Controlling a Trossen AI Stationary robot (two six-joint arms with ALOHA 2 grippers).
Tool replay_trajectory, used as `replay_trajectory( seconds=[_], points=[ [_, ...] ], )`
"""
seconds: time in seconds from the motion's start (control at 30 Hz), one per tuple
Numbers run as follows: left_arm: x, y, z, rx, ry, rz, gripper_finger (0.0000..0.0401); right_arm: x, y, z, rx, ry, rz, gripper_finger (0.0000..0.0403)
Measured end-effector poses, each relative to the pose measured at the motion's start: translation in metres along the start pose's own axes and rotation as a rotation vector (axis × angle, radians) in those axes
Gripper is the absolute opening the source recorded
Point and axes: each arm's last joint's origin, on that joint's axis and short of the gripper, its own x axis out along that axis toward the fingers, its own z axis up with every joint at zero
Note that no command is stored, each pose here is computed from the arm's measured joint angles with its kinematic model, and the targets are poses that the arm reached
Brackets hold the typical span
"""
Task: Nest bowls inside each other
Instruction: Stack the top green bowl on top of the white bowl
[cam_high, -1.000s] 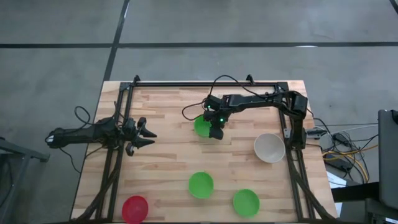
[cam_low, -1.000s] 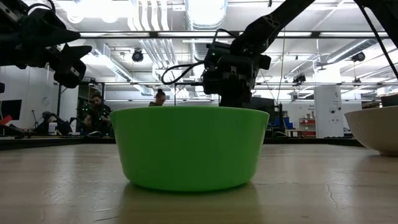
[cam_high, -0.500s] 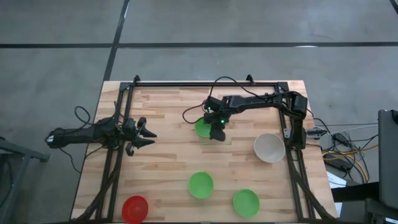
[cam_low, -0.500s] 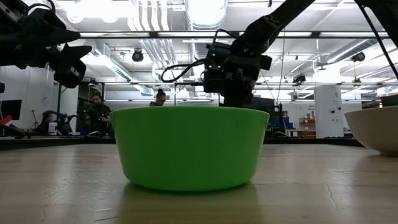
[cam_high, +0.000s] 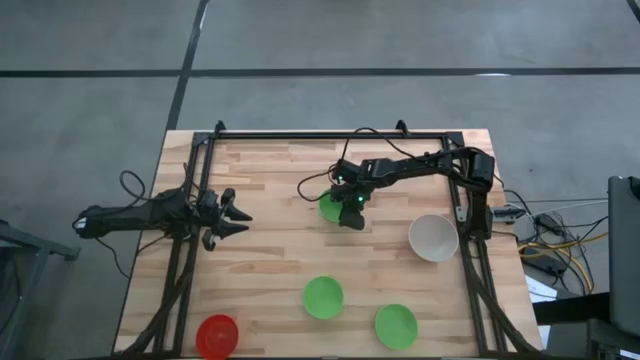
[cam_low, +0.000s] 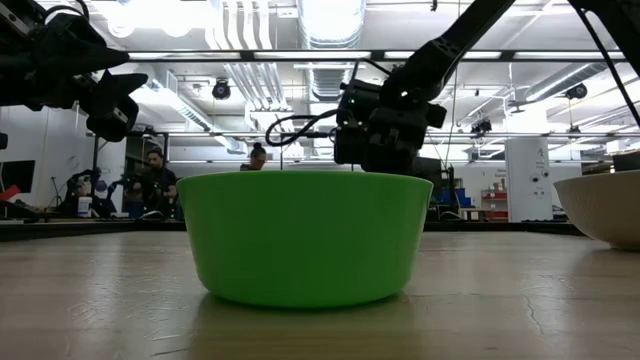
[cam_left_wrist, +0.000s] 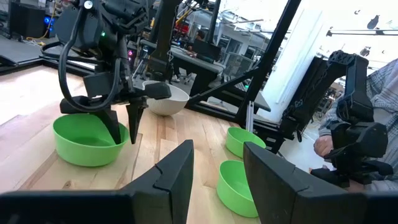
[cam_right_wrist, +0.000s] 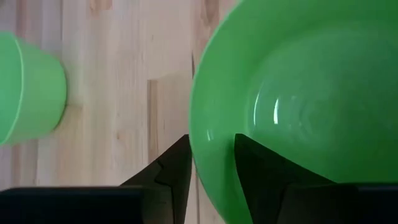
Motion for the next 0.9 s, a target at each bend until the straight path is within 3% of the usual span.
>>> replay_trajectory(
  seconds=[0.5, 0.9],
  points=[
    [0.0000, -0.0001, 0.0001, 0.000, -0.001, 0.000, 0.0145, 0.0007, -0.0022, 0.0005, 0.023, -0.042, 0.004, 0.0034],
    [0.0000, 0.0000, 0.0001, 0.000, 0.000, 0.001, 0.0145, -0.0004, -0.0016, 0.0029, 0.034, -0.046, 0.007, 0.0020]
  ],
)
